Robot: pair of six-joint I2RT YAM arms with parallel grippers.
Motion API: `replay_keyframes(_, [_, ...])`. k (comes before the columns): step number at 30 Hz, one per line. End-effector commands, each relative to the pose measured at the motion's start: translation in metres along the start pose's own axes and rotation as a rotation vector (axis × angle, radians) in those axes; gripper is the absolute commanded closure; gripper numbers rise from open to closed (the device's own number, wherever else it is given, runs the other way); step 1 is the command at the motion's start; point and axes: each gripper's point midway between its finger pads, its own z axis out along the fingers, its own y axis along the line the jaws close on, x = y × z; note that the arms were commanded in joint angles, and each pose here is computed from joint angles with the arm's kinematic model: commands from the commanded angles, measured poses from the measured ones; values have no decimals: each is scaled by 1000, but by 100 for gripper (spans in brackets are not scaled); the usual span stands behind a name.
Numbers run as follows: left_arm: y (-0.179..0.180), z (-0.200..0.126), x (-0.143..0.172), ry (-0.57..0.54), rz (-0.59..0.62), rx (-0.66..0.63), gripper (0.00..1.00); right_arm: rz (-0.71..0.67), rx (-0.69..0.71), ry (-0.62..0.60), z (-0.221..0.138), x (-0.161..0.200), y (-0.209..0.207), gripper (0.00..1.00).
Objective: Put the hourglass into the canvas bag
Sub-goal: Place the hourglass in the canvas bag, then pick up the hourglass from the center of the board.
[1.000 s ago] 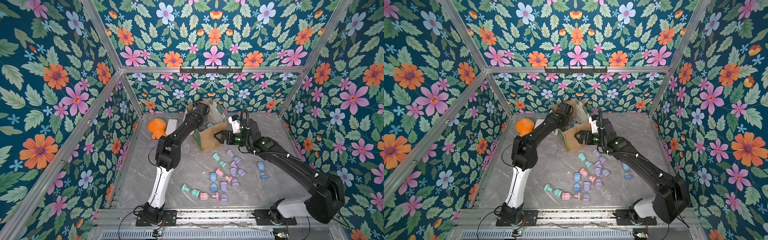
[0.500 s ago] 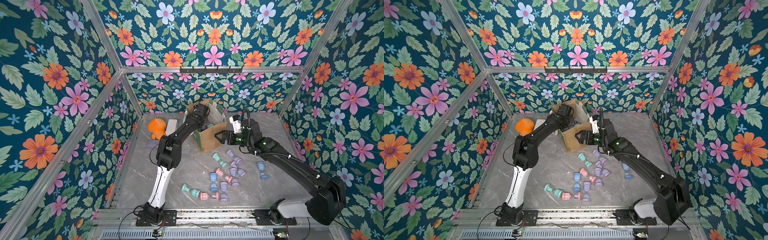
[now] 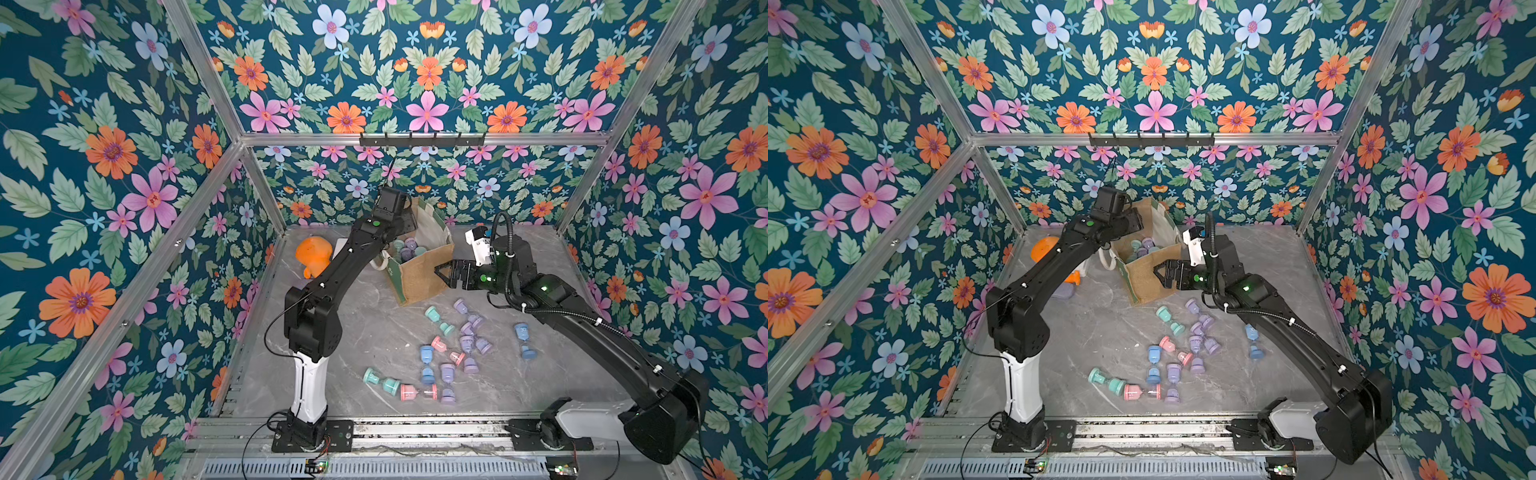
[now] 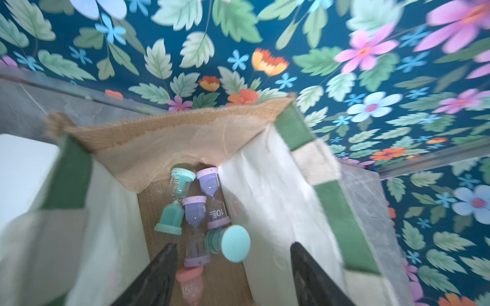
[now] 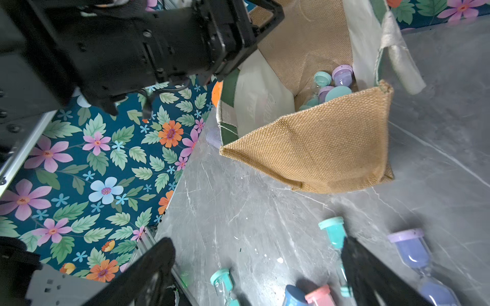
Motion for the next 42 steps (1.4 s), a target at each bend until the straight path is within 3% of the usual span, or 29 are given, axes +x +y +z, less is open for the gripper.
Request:
replay_keyframes(1, [-13, -31, -5, -35, 51, 32, 29, -11, 23, 47, -9, 12, -4, 1])
replay_keyframes(8, [-25, -101, 30, -49, 113, 46, 28, -3, 64, 124, -23, 42, -16, 1])
replay_keyframes(17, [-34, -164, 120, 31, 155, 64, 29, 44, 101, 241, -36, 93, -37, 1])
replay_keyframes(26, [-34, -173, 211, 202, 213, 55, 28, 111, 163, 328, -47, 146, -65, 1])
replay_keyframes(34, [-3, -152, 284, 379, 232, -69, 27, 134, 248, 385, -64, 181, -88, 1])
replay_keyframes(42, [11, -134, 342, 517, 235, -133, 27, 165, 222, 421, -61, 201, -92, 1])
